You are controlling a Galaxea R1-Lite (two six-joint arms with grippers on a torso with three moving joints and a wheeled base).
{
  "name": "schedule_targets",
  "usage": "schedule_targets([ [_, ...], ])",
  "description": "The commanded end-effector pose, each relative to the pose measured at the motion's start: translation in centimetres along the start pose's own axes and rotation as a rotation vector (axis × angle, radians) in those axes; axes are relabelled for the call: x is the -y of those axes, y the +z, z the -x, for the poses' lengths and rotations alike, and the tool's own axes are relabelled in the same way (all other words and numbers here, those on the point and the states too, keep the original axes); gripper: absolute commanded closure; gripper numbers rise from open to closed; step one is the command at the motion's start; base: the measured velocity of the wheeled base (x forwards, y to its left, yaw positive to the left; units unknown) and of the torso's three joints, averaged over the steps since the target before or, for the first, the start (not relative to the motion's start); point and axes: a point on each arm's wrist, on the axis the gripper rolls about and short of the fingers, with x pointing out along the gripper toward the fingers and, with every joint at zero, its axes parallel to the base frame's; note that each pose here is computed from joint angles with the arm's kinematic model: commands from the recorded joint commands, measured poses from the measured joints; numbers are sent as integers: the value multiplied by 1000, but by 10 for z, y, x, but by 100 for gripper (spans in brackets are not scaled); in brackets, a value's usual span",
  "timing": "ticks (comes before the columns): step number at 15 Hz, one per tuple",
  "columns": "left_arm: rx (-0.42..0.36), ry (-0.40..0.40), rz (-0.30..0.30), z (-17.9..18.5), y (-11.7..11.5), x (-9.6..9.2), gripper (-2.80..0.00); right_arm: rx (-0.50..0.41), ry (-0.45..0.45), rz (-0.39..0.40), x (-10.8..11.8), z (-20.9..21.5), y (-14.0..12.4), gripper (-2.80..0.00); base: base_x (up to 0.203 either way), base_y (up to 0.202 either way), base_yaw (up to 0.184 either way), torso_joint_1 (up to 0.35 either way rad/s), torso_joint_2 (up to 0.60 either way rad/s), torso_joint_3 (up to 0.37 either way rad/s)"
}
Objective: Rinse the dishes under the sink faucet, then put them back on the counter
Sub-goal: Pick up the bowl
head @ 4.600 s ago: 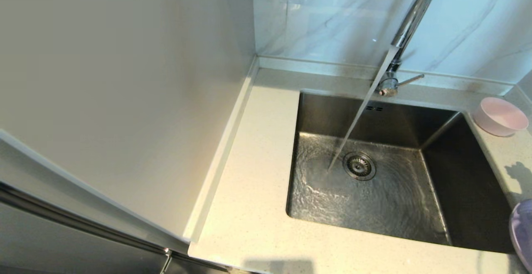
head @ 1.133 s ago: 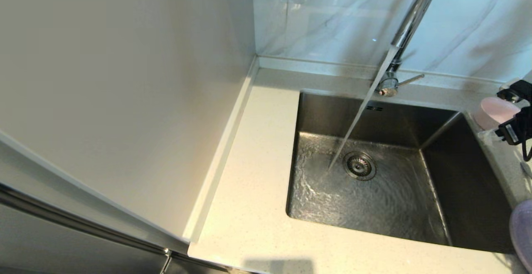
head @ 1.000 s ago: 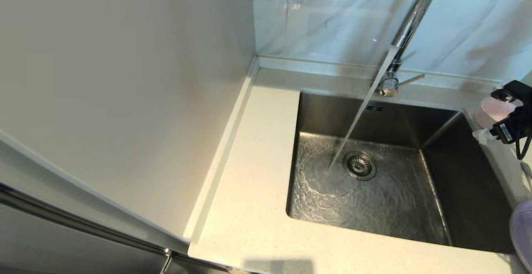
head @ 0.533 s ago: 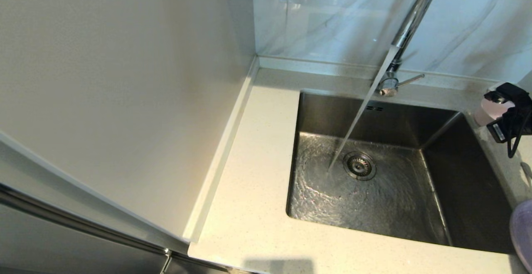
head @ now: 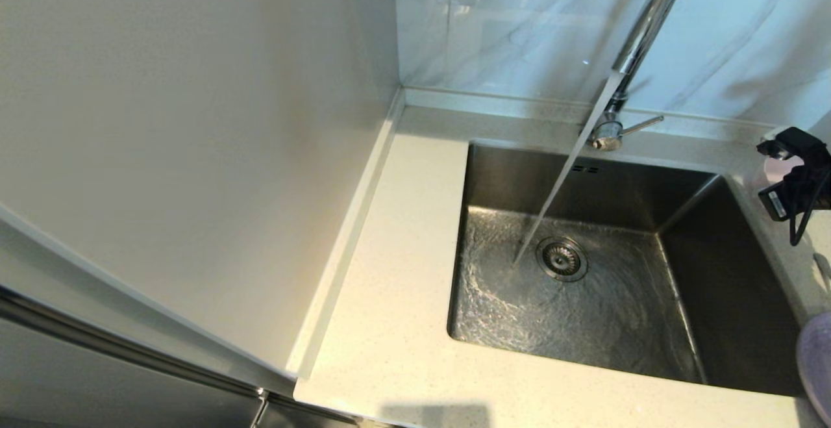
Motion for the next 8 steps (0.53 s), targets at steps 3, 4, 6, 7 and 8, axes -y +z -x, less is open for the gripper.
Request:
schedule_targets([
  [3, 0, -1, 0, 0, 0, 0, 0, 67, 58, 8, -4, 31, 8, 0, 0, 0, 0, 0, 0, 0],
  [4, 0, 1, 0, 0, 0, 0, 0, 96, 105, 10, -9, 45, 8, 0, 0, 0, 0, 0, 0, 0],
  [6, 0, -1, 0, 0, 0, 0, 0, 180, 237, 21, -24, 79, 11, 0, 0, 0, 0, 0, 0, 0],
  [7, 0, 1, 0, 0, 0, 0, 0, 228, 322, 31, -36, 97, 15, 0, 0, 0, 0, 0, 0, 0],
  [8, 0, -1, 0, 0, 0, 0, 0, 269, 414, 41, -51, 118, 22, 0, 0, 0, 0, 0, 0, 0],
])
